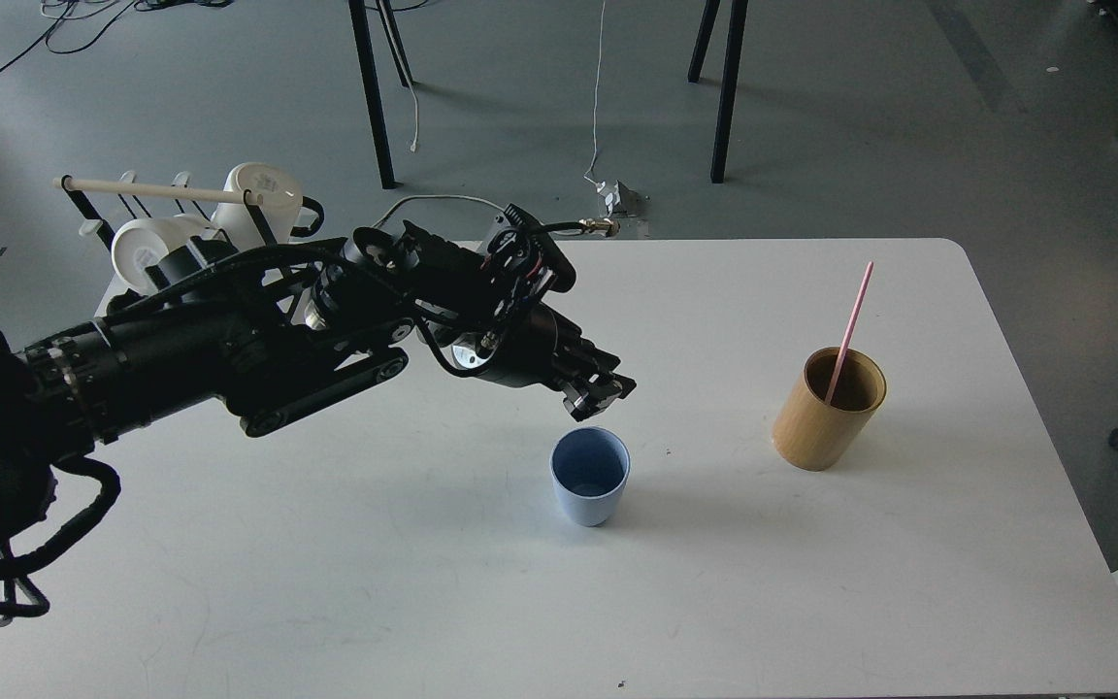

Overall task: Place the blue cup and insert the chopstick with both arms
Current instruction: 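Release the blue cup and raise the left arm away, then reach the right gripper to the pink straw in the tan cup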

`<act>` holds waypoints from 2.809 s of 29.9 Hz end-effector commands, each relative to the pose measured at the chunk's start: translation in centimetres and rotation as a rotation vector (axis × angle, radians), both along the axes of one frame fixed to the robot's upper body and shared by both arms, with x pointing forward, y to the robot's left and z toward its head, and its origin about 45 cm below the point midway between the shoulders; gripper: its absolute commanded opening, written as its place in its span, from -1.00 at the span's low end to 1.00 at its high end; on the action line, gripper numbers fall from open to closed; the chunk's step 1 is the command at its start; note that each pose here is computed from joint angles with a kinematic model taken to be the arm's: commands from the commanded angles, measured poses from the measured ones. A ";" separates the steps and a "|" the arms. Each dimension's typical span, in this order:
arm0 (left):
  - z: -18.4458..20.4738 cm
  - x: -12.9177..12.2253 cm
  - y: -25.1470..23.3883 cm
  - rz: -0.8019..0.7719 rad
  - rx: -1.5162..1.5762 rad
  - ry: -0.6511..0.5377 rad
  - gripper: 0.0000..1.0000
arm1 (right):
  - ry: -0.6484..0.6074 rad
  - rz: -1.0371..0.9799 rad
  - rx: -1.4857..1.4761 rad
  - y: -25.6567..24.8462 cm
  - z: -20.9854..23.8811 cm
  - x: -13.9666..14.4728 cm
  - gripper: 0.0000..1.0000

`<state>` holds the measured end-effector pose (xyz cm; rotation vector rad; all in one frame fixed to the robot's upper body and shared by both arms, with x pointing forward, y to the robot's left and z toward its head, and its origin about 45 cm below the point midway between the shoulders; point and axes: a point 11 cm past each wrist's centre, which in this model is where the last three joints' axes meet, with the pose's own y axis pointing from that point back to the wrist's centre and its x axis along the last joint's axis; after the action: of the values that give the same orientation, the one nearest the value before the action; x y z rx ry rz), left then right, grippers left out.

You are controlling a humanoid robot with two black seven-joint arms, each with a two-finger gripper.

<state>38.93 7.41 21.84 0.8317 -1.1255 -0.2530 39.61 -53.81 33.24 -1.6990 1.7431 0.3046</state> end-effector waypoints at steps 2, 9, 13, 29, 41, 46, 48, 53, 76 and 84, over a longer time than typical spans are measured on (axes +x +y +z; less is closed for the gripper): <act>4.1 2.2 2.0 0.144 -0.199 0.062 -0.13 | 0.067 0.008 -0.118 -1.0 0.3 -0.9 0.99; 12.6 6.3 6.6 0.443 -0.818 0.303 0.51 | 0.182 0.145 -0.482 0.6 3.2 -2.3 0.97; 15.1 9.2 11.2 0.642 -1.270 0.531 0.99 | 0.202 0.230 -0.685 2.6 4.5 -2.6 0.97; 9.2 11.2 23.3 1.047 -2.006 0.870 0.99 | 0.179 0.529 -1.743 14.3 1.8 -4.3 0.97; 5.8 10.3 25.5 1.157 -2.013 0.846 0.99 | 0.201 0.704 -1.983 19.0 -10.4 -2.2 0.65; 4.9 9.9 26.0 1.183 -2.010 0.841 0.99 | 0.233 0.775 -2.026 19.6 -12.5 -1.8 0.45; 5.0 9.9 26.1 1.180 -2.015 0.840 0.99 | 0.230 0.782 -2.032 20.2 -13.0 -1.4 0.38; 5.0 9.9 26.1 1.180 -2.020 0.841 0.99 | 0.209 0.816 -2.087 21.4 -14.0 -1.3 0.17; 5.5 9.8 27.2 1.180 -2.029 0.811 0.99 | 0.193 0.774 -2.152 20.2 -12.1 -1.4 -0.99; 5.6 9.8 27.4 1.182 -2.028 0.806 0.99 | 0.040 0.635 -2.252 20.1 -3.5 -1.4 -0.99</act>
<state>48.76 34.73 27.46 -0.5801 0.3224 1.2787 37.95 -33.77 26.02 -3.5341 0.9485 -2.0204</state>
